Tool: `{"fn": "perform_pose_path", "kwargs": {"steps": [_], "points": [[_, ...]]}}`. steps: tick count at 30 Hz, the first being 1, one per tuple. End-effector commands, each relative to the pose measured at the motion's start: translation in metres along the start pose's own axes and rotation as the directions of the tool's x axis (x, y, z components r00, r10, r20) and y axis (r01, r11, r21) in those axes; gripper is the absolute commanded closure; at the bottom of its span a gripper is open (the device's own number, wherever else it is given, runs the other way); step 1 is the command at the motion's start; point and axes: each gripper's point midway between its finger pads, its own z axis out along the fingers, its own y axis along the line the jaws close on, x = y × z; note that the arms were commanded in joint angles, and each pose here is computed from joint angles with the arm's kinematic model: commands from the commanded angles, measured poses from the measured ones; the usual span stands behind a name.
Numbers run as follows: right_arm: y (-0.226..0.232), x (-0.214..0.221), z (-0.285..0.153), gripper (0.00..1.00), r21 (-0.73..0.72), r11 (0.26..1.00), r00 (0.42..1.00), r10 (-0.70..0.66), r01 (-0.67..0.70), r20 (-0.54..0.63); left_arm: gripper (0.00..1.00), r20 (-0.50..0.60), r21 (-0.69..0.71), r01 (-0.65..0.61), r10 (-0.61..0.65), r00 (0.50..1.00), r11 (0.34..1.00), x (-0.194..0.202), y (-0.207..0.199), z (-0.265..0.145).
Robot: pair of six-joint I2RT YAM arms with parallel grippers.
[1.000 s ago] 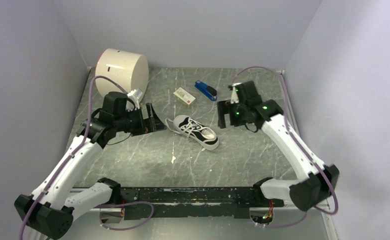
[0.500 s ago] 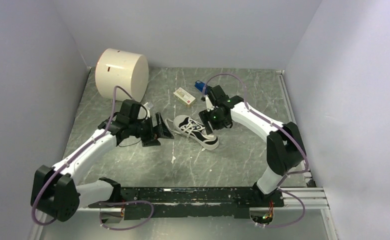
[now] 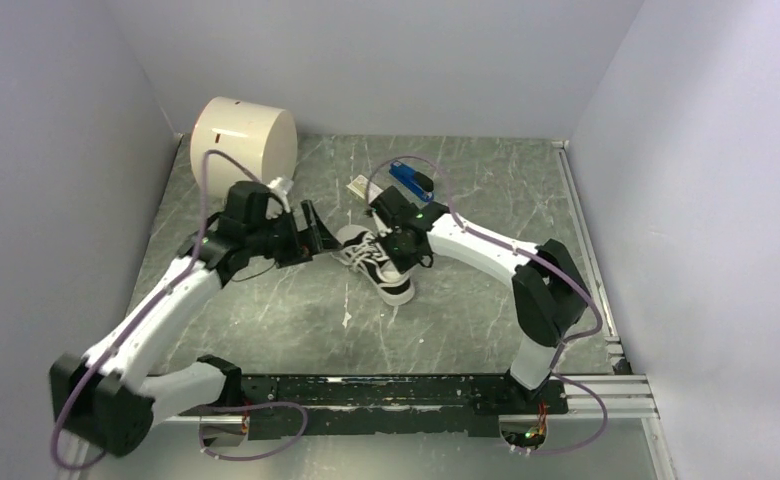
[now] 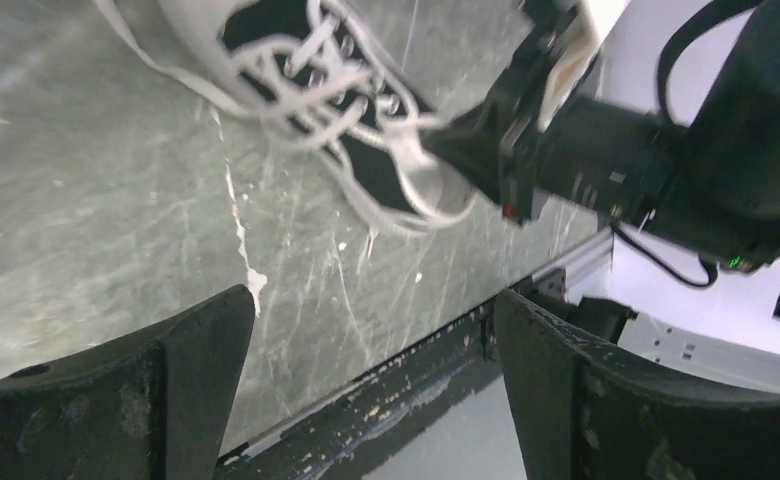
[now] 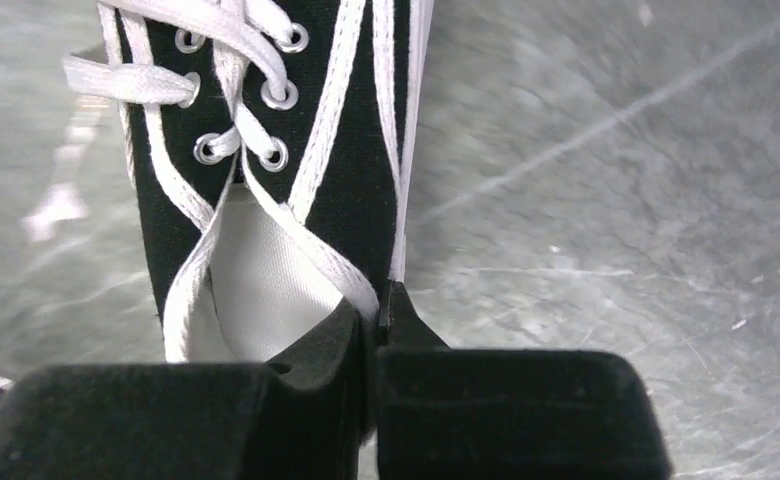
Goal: Tie the shoes
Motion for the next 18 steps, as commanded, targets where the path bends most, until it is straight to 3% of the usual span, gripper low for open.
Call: {"fn": "perform_pose_path", "kwargs": {"steps": [1, 6, 9, 11, 18], "points": [[0.065, -0.069, -0.085, 1.0, -0.091, 0.994, 0.963, -0.03, 0.056, 0.267, 0.05, 0.247, -0.104, -0.048, 0.073, 0.966, 0.993, -0.026, -0.005, -0.065], [0.104, -0.096, -0.124, 1.0, -0.14, 0.99, 0.941, 0.02, 0.03, 0.339, 0.03, 0.394, -0.157, -0.03, 0.091, 0.915, 0.987, -0.033, -0.006, -0.119], [0.076, -0.088, -0.104, 1.0, 0.007, 0.995, 0.946, 0.095, -0.102, 0.311, 0.03, 0.422, -0.157, -0.02, 0.085, 0.903, 0.987, -0.034, -0.008, -0.129], [0.051, -0.075, -0.086, 1.0, 0.13, 0.974, 0.948, 0.144, -0.186, 0.283, 0.03, 0.404, -0.162, -0.021, 0.086, 0.911, 0.987, -0.034, -0.007, -0.125], [-0.009, -0.014, -0.027, 1.0, 0.329, 0.877, 0.933, 0.294, -0.35, 0.209, 0.03, 0.234, -0.137, -0.063, 0.094, 0.968, 0.989, -0.022, -0.005, -0.08]]}}
